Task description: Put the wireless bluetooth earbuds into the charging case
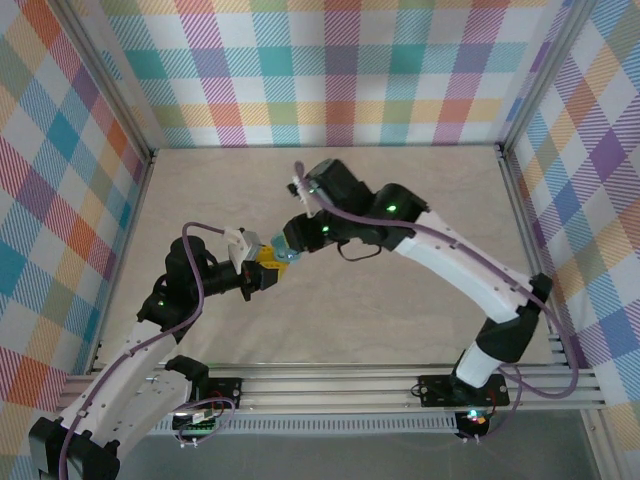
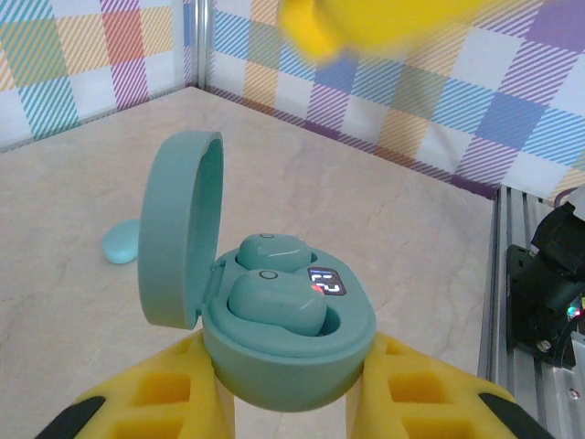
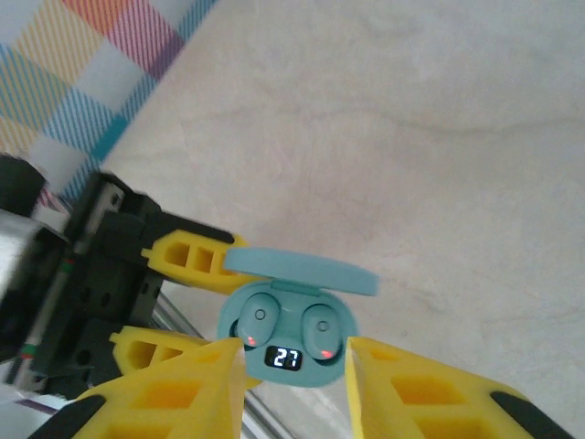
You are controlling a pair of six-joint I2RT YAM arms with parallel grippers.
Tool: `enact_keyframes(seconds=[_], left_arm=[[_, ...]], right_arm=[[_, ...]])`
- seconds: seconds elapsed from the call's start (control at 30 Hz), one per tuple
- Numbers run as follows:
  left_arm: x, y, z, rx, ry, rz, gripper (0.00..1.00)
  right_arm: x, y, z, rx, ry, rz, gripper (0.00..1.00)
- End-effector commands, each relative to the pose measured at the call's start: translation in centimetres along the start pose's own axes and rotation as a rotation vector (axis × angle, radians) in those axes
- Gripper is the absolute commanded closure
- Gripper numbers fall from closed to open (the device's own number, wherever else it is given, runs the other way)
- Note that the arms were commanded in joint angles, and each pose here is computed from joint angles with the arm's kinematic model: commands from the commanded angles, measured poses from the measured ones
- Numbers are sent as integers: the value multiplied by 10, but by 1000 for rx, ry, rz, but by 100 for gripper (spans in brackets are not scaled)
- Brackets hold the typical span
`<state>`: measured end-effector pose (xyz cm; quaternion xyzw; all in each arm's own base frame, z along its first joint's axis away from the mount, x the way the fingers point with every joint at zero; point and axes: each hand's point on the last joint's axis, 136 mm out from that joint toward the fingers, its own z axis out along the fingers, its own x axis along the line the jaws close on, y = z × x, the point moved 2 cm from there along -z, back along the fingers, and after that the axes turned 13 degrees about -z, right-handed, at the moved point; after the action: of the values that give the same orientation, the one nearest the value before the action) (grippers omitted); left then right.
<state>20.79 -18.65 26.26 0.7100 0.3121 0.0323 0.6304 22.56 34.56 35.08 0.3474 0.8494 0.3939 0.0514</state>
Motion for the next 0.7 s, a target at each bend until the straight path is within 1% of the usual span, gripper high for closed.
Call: enact_keyframes(seconds=[0.0,0.1,0.23,0.33,0.47,0.57,0.67], left_arm=[[-7,8,-2,-26,-38,27,86],[-12,8,-3,-21,-70,37,85],[-21,11,-4,-21,-122,58,84],[-25,13,-4,-21,-139,64,85],[-24,15,-4,-22,-137,59,85],[-23,16,-3,-23,-129,57,85],[-19,18,-3,-30,-104,58,85]], right_arm=[[-14,14,-26,-104,25,13,65],[-35,15,-22,-105,34,57,65],[-43,20,-9,-99,76,58,64],[-34,22,7,-83,154,69,64],[-17,18,26,-49,298,109,63],[-11,7,32,-13,352,137,63],[-6,-4,31,4,391,153,63]])
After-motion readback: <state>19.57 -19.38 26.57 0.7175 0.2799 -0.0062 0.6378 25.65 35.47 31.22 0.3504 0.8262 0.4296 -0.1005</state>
